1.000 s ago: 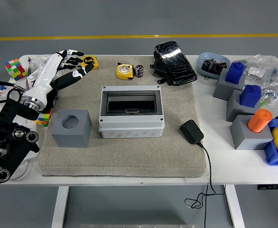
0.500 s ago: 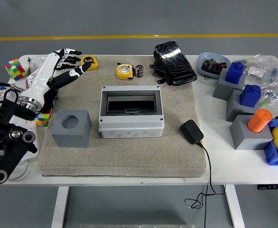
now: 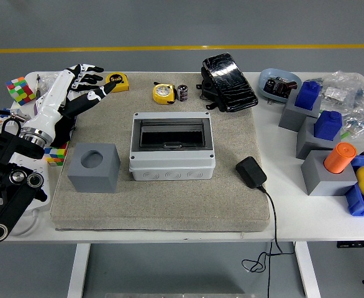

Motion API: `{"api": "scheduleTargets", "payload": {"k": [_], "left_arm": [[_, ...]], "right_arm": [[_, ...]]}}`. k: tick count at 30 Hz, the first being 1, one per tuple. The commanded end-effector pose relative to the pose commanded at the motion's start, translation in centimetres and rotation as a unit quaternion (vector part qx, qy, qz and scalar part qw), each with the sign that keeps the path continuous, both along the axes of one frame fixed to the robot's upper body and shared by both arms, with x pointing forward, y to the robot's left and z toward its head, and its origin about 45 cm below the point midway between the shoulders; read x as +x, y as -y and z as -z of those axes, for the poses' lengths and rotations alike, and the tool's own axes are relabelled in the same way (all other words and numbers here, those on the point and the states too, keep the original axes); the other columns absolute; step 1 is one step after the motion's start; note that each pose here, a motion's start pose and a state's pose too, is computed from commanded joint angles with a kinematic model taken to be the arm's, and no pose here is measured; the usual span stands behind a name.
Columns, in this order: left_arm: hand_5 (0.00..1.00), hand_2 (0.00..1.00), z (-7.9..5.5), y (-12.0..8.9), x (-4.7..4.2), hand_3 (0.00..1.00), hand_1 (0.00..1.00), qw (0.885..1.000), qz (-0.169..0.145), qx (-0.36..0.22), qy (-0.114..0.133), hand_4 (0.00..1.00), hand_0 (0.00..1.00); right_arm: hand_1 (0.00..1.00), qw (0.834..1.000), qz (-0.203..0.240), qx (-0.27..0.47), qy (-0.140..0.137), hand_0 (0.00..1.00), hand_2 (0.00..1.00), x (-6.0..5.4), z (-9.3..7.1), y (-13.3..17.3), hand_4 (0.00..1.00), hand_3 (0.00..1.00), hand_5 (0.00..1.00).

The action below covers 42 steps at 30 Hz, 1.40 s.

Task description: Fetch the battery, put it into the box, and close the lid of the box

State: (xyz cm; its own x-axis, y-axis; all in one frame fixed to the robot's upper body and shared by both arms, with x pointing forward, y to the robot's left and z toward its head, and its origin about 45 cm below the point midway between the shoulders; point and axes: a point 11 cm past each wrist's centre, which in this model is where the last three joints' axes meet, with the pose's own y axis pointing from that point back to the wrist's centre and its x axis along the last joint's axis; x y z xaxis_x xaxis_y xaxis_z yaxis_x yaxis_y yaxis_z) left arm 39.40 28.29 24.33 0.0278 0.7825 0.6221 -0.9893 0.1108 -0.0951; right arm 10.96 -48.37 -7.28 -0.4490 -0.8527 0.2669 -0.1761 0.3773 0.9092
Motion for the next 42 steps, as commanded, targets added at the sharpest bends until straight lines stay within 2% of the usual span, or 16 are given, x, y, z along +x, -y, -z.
{"api": "scheduleTargets", "payload": {"k": [18,21,23,25,30,42], "left_arm": [[0.794,0.686,-0.6,-0.3,0.14,0.716,0.675,1.000,-0.003,0.000,0.007,0.998,0.578],[0.796,0.686,-1.4,0.0,0.64,0.715,0.675,1.000,0.002,0.005,0.016,0.998,0.578],[0.796,0.686,-1.7,0.4,0.79,0.715,0.675,1.000,0.012,0.014,0.017,0.998,0.578],[0.796,0.686,-1.6,0.5,0.77,0.715,0.675,1.000,0.015,0.016,0.015,0.998,0.578],[0.796,0.686,-0.8,0.5,0.29,0.715,0.674,1.000,0.011,0.007,0.007,0.998,0.576],[0.797,0.686,-0.7,0.2,0.16,0.715,0.674,1.000,0.006,0.004,0.006,0.998,0.576]], "right_arm": [[0.631,1.000,-0.001,-0.003,0.003,0.660,0.630,0.5,-0.3,0.3,0.936,0.543,0.446],[0.631,1.000,-0.007,0.003,0.011,0.659,0.630,1.7,-0.4,-0.2,0.936,0.542,0.447],[0.631,1.000,-0.014,0.003,0.011,0.659,0.630,2.0,-0.4,-0.3,0.936,0.542,0.447],[0.631,1.000,-0.014,0.001,0.010,0.659,0.630,2.0,-0.5,-0.1,0.936,0.542,0.447],[0.631,1.000,-0.010,-0.005,0.002,0.659,0.630,1.0,-0.5,0.5,0.936,0.542,0.447],[0.631,1.000,-0.007,-0.002,0.000,0.660,0.630,0.5,-0.3,0.4,0.936,0.543,0.447]]}}
